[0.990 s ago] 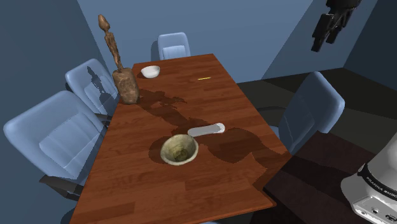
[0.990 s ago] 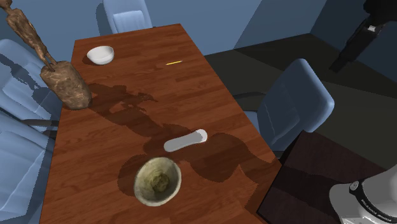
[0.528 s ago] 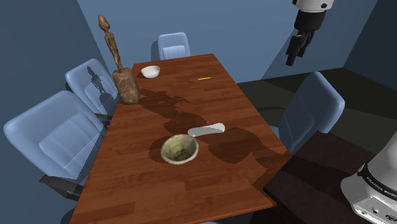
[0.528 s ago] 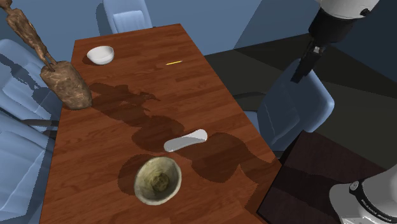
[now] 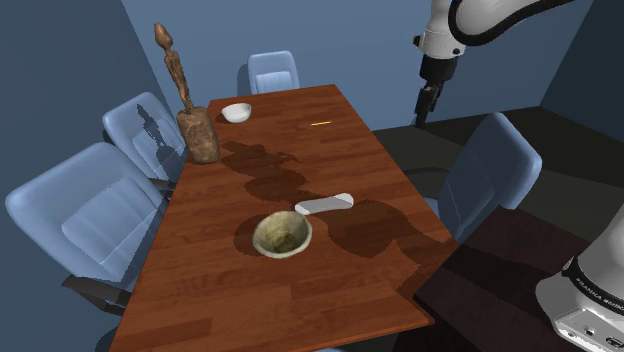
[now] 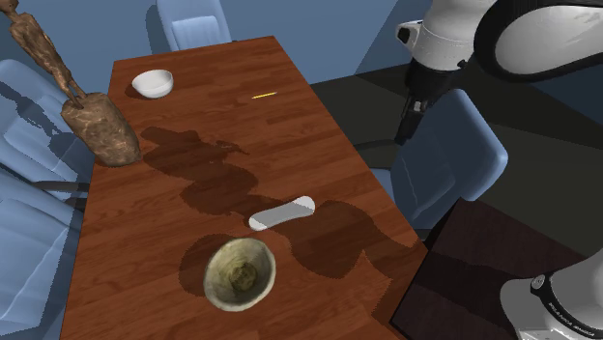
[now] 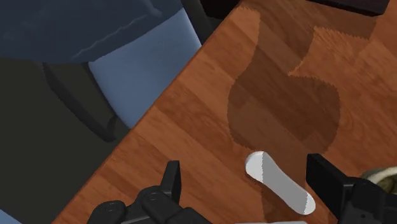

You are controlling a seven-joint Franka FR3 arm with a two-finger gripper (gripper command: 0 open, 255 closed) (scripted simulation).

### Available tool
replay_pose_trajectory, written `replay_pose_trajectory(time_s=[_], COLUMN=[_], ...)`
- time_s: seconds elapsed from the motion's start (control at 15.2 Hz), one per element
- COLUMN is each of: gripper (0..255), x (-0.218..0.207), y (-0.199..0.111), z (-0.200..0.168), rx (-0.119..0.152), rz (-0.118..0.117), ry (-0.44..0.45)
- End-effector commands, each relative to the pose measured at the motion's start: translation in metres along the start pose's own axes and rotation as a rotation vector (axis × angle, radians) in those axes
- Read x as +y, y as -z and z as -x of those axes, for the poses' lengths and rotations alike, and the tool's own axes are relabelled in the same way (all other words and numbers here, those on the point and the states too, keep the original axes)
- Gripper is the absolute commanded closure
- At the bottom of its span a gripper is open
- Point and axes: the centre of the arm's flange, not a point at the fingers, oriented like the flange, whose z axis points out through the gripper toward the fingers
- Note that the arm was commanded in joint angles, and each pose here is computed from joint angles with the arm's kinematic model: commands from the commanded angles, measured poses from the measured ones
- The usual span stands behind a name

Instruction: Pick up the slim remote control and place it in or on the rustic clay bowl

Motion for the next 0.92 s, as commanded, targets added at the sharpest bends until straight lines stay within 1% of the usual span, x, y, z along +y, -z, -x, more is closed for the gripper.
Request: replay_pose_trajectory(time_s=[0.0,0.4,0.86], gripper=[0,0,0], x=[-0.005,-0.02,-0.047], y=[-0.02,-0.077,-0.144], z=[-0.02,-0.073,-0.131], rx=[0.0,-0.004,-0.008], rz=[-0.002,-0.01,-0.018], ry=[0.049,0.19,0.355])
